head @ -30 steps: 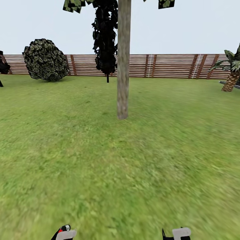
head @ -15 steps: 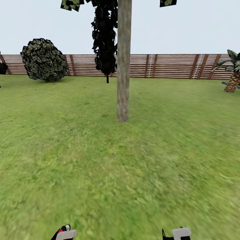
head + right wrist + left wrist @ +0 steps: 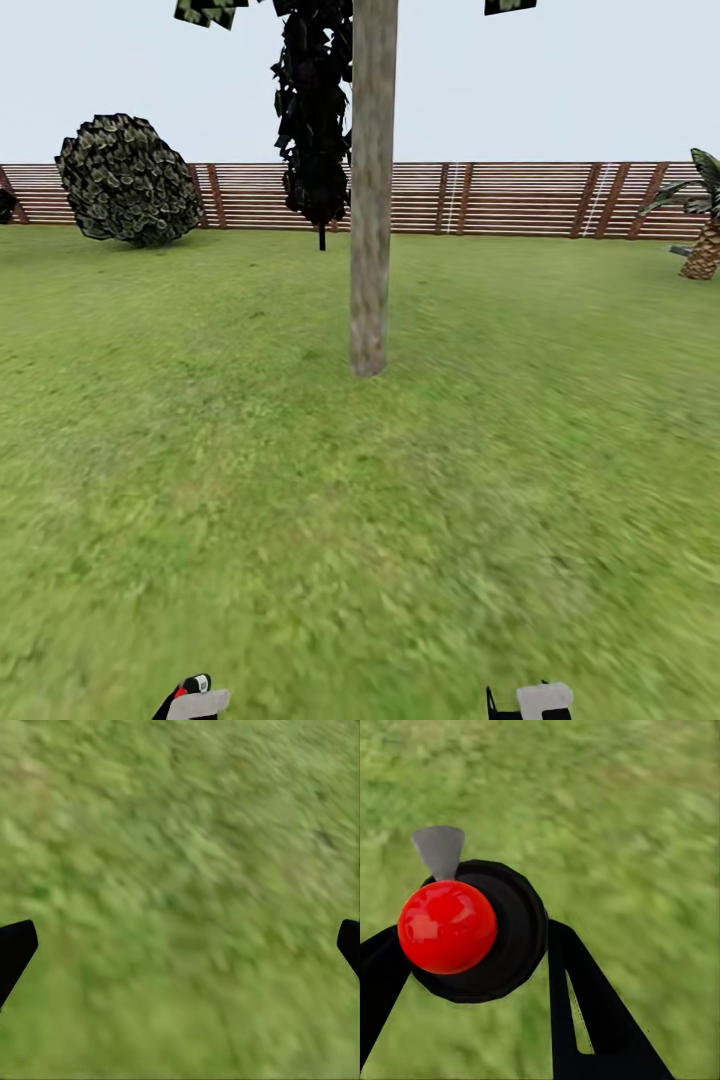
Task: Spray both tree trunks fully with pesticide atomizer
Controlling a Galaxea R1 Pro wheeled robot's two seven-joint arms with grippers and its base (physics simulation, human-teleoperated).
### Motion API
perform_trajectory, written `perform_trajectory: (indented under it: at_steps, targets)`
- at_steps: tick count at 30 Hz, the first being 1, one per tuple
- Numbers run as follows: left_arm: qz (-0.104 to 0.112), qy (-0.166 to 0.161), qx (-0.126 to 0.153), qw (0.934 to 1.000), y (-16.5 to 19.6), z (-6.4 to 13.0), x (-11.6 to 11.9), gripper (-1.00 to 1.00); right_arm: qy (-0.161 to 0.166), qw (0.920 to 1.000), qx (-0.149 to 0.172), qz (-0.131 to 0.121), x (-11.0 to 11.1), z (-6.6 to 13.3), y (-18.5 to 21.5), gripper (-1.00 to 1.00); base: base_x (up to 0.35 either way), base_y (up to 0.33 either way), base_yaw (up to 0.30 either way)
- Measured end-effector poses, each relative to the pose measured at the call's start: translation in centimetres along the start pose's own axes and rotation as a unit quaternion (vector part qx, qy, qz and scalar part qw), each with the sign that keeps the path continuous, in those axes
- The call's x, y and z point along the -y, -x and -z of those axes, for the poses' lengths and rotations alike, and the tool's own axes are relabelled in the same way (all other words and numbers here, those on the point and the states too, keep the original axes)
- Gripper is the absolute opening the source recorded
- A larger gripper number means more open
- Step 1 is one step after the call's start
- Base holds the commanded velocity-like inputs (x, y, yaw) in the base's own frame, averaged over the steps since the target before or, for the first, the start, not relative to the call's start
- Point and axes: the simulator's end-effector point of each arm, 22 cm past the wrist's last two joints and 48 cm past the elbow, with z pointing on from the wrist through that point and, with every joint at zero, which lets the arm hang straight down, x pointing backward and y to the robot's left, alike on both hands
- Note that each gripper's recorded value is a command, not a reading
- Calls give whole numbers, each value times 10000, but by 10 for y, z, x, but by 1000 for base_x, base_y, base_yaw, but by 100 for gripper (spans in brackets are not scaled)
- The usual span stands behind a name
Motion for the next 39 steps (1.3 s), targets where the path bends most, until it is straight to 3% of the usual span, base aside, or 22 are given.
perform_trajectory:
  at_steps: [39]
  targets:
    - [-1,1,-3,10000,0,0,0,-100,-1,10000,0,1,0,0,0,100,337,-19,0]
